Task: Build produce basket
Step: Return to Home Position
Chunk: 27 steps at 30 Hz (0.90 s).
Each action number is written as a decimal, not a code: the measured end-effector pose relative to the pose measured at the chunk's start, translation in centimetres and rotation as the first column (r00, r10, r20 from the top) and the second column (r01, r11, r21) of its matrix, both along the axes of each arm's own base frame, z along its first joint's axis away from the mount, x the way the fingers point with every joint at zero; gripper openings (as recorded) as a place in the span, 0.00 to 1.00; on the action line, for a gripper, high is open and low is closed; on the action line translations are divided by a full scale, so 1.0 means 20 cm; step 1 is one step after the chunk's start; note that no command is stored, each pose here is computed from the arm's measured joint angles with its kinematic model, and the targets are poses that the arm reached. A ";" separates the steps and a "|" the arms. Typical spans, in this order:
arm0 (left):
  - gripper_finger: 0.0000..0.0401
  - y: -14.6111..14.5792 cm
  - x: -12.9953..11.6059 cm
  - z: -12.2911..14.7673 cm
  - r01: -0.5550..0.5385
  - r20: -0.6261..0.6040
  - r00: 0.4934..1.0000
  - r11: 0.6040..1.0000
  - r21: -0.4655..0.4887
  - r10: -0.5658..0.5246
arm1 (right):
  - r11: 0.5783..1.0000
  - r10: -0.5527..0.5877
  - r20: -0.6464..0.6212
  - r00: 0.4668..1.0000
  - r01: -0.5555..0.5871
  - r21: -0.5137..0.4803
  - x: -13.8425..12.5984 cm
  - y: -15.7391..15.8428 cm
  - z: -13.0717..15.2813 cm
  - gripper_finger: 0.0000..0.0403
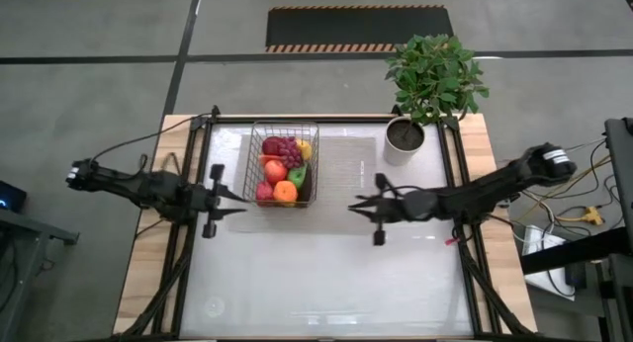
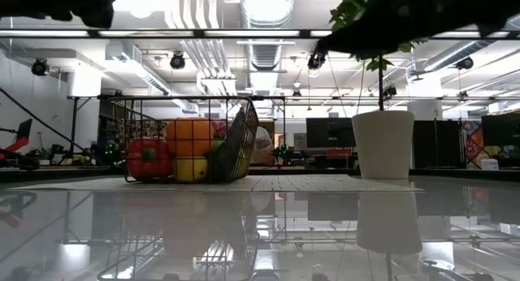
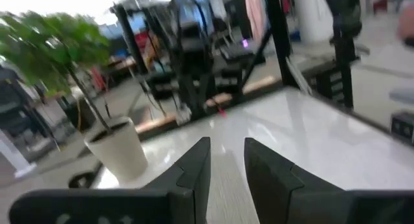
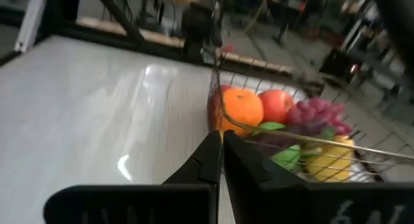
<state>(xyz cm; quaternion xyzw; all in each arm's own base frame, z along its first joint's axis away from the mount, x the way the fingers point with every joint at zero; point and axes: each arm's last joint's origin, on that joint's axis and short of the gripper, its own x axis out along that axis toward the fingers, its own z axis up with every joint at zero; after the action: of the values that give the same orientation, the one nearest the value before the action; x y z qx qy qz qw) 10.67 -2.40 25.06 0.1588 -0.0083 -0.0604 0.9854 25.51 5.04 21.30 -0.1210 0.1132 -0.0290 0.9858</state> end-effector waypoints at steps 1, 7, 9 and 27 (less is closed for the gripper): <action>0.19 0.00 -0.02 0.01 0.000 0.017 1.000 1.000 -0.003 0.000 | 1.000 0.003 0.024 1.000 -0.003 -0.008 -0.04 -0.01 -0.01 0.02; 0.19 0.03 -0.11 -0.02 -0.001 0.110 0.994 1.000 -0.025 0.003 | 0.998 -0.001 0.135 0.991 0.008 -0.058 -0.26 -0.08 -0.08 0.02; 0.19 0.04 -0.12 -0.07 -0.021 0.106 0.994 0.999 -0.025 0.024 | 0.997 -0.014 0.166 0.986 0.026 -0.072 -0.32 -0.12 -0.11 0.02; 0.19 0.03 -0.09 -0.24 -0.043 0.128 0.990 0.997 -0.066 0.051 | 0.995 0.041 0.478 0.878 0.007 -0.098 -0.68 -0.22 -0.08 0.02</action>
<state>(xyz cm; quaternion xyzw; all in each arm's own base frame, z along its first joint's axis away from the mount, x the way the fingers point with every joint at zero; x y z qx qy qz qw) 8.88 -1.78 20.31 0.1315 -0.0703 -0.0263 0.9885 11.87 0.70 19.69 -0.1586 -0.1367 -0.0549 0.9763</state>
